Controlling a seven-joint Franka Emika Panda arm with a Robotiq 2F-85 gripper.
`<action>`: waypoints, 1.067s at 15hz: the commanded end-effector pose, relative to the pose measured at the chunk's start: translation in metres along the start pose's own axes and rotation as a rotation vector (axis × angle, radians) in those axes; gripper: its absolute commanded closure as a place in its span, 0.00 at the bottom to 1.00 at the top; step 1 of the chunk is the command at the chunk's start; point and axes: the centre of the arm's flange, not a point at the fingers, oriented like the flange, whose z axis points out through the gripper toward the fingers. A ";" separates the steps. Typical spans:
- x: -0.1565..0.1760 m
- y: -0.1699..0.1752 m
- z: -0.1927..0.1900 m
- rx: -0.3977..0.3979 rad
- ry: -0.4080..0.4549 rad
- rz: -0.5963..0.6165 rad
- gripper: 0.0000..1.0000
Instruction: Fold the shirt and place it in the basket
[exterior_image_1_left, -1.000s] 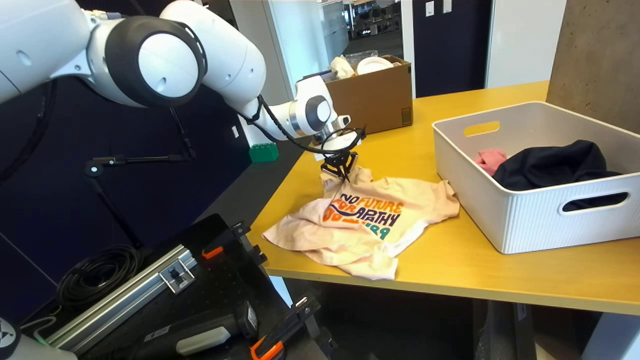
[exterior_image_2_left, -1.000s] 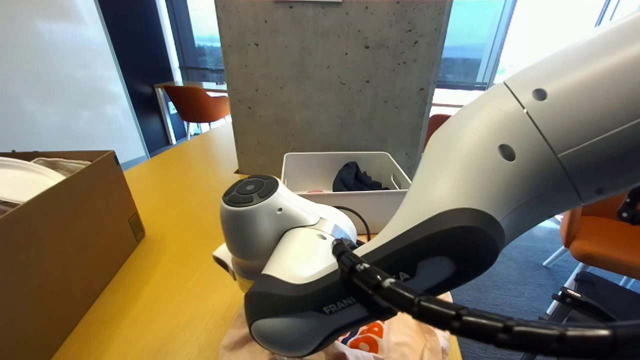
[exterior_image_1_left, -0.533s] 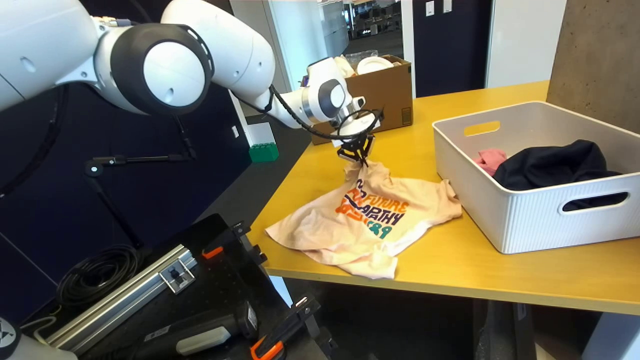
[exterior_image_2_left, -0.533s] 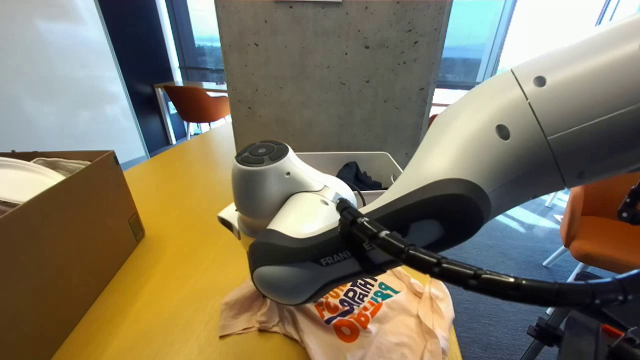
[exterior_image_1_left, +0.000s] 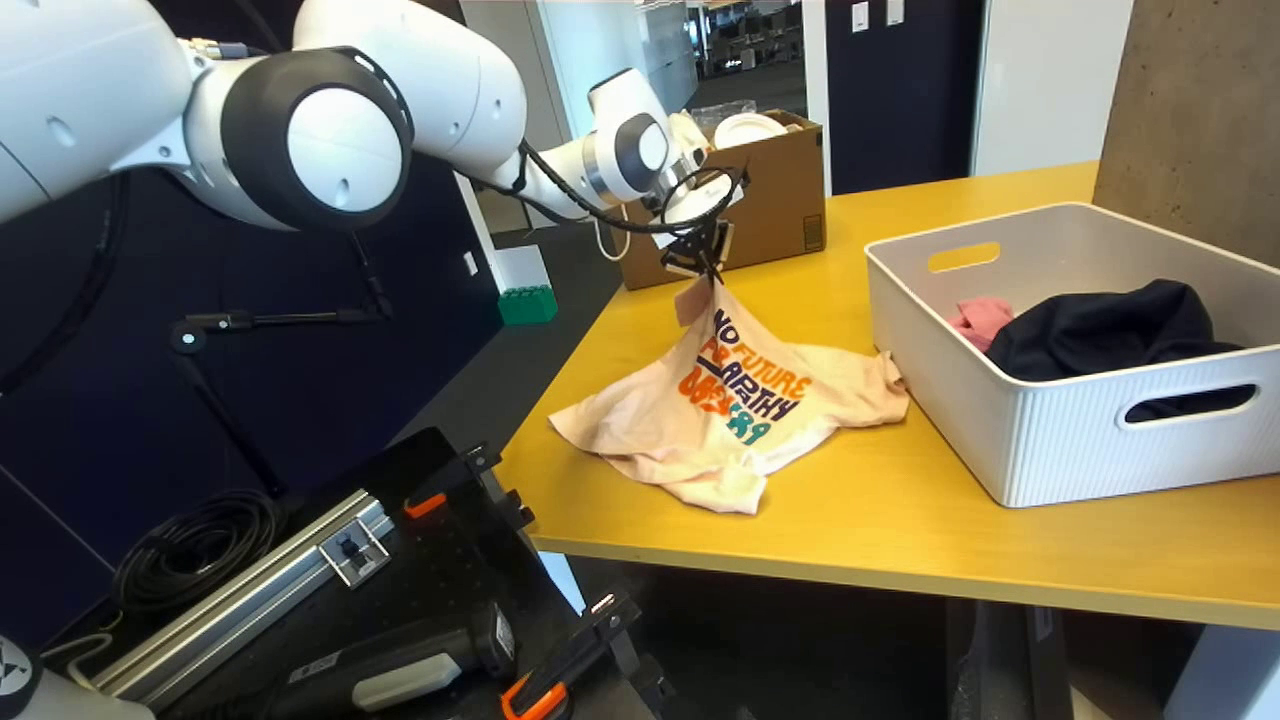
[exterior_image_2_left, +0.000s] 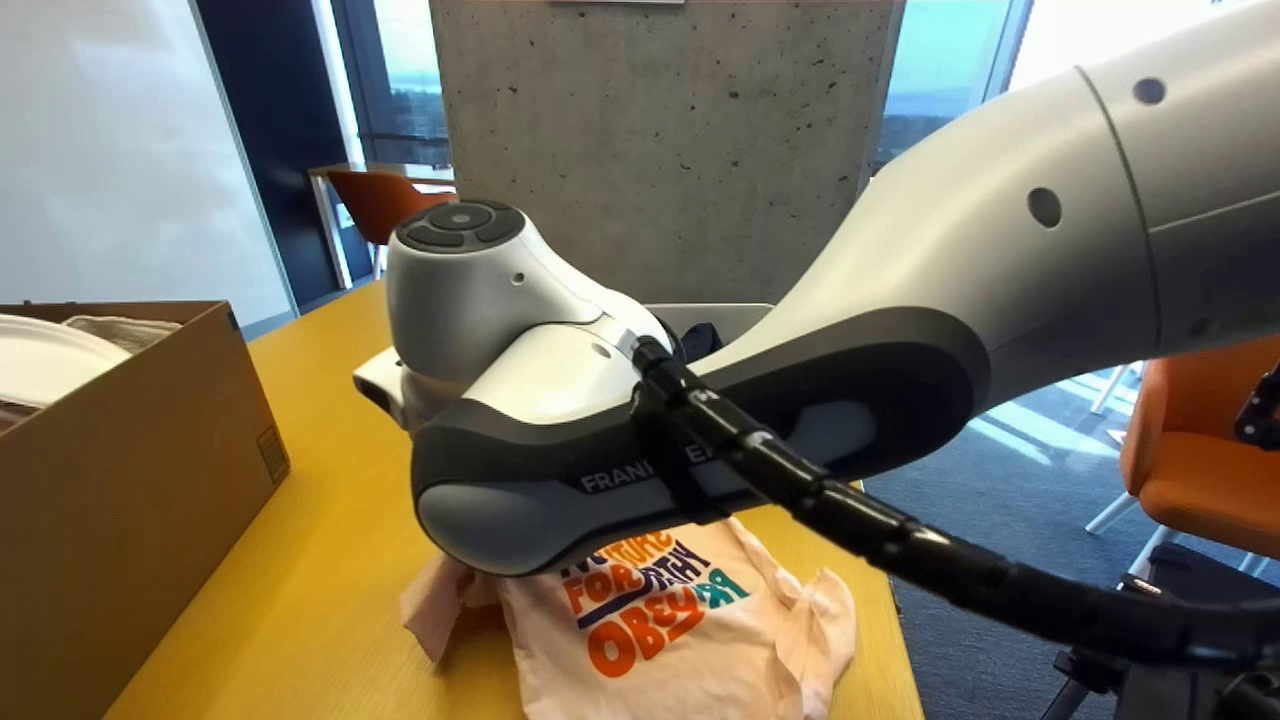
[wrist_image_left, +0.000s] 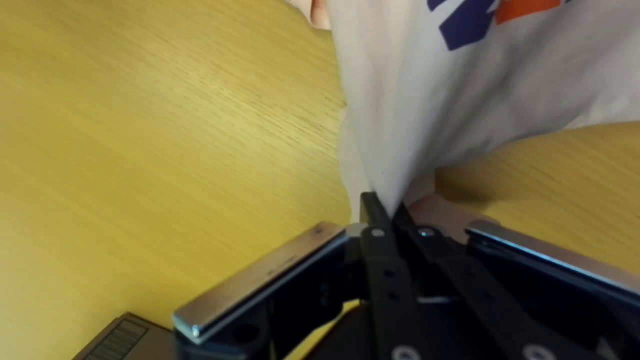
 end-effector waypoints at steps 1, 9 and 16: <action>0.039 0.016 -0.012 -0.019 0.021 -0.035 0.99; 0.044 -0.046 -0.086 -0.007 -0.012 -0.006 0.99; 0.057 -0.103 -0.162 0.016 -0.158 0.258 0.99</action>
